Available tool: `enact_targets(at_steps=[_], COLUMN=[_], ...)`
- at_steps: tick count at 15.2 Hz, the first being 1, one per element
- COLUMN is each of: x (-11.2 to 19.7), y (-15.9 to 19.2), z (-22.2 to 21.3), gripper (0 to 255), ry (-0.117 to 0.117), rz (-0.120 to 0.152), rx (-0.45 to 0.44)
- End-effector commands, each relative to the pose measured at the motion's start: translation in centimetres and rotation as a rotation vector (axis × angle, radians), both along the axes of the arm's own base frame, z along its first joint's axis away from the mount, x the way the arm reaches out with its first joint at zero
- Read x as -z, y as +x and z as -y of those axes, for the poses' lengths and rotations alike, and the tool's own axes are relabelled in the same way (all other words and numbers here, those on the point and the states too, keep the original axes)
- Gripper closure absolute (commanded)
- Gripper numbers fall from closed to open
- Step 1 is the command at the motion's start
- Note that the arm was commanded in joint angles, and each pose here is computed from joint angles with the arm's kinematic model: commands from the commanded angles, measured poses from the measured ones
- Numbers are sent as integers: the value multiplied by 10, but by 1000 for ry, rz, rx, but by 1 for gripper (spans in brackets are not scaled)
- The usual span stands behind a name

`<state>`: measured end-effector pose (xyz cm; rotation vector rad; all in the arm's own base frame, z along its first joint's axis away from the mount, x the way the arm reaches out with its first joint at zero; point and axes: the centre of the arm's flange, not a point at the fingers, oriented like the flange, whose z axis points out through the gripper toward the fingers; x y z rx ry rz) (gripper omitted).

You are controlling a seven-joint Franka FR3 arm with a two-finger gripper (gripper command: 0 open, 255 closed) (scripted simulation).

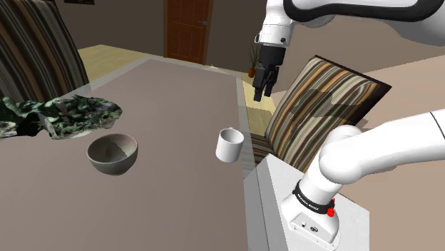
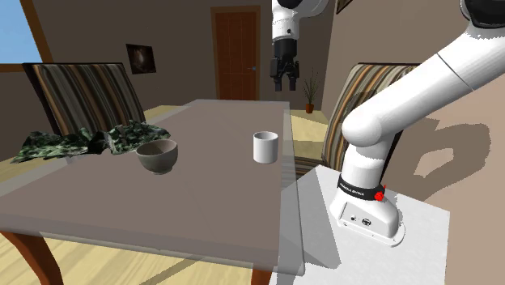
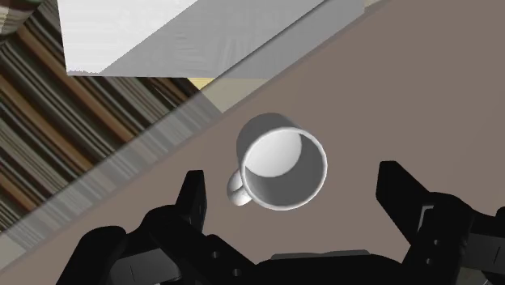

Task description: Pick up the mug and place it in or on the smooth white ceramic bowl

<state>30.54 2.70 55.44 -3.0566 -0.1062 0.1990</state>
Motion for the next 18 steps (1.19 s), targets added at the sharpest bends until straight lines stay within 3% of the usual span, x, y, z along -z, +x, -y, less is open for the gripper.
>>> enact_targets(at_steps=[1,16,18], x=[0,168,179], y=[0,45,45], z=[0,-96,-96], gripper=[0,0,0], ry=[0,-90,-90], rz=[0,70,70], rx=[0,-5,-5])
